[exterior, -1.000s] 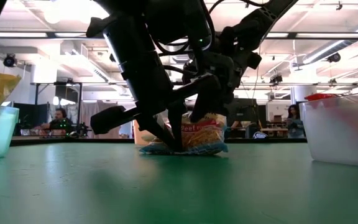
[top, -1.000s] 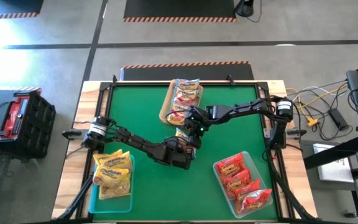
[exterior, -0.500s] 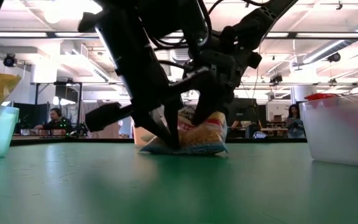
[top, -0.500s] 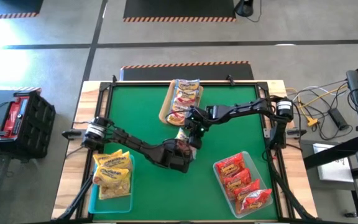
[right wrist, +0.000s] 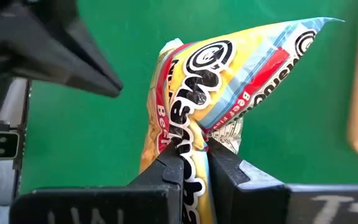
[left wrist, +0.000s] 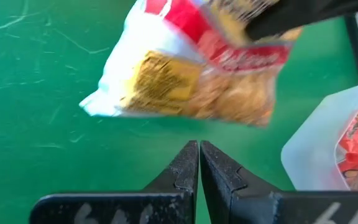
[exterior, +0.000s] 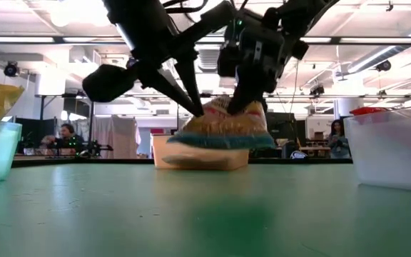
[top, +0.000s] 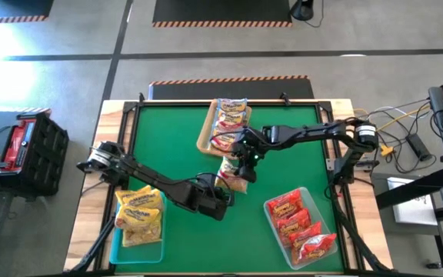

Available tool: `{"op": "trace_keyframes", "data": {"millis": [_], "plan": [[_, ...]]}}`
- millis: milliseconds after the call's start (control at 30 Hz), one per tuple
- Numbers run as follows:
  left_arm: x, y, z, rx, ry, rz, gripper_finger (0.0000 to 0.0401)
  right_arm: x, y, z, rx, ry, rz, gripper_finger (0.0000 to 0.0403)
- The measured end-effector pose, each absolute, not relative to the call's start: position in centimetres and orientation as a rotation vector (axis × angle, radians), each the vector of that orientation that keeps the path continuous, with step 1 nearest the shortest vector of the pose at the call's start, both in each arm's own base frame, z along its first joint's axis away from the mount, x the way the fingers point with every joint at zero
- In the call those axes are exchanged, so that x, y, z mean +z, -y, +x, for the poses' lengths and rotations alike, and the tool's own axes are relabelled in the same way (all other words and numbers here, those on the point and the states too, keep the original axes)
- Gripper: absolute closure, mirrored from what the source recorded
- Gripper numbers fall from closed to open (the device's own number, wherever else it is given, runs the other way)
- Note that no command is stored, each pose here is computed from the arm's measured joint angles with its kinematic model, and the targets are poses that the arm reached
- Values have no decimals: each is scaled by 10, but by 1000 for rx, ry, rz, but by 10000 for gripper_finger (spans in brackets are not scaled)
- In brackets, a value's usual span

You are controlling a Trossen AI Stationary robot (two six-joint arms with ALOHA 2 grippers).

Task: Sort Maruchan noodles
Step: Put the blue noodle pack into the yellow bin

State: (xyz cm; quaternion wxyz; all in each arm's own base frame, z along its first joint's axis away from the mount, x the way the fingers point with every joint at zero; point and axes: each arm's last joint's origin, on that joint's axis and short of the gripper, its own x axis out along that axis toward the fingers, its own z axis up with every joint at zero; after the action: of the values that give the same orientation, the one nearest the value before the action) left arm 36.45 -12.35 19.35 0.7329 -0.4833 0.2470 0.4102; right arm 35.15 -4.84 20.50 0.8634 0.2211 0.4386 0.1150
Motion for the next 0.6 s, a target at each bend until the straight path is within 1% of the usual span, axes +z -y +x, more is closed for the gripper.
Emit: {"op": "trace_keyframes", "data": {"millis": [200,367,500,600], "plan": [[195,125,361,911,-549,-1062,401,232,69,342,201,-820,415,372],[196,124,362,924,-514,-1066,401,254,101,339,62,-735,356,372],[197,123,362,942,-466,-1052,401,256,123,339,-25,-718,308,372],[198,122,362,948,-453,-1051,401,247,133,342,-50,-740,299,372]]}}
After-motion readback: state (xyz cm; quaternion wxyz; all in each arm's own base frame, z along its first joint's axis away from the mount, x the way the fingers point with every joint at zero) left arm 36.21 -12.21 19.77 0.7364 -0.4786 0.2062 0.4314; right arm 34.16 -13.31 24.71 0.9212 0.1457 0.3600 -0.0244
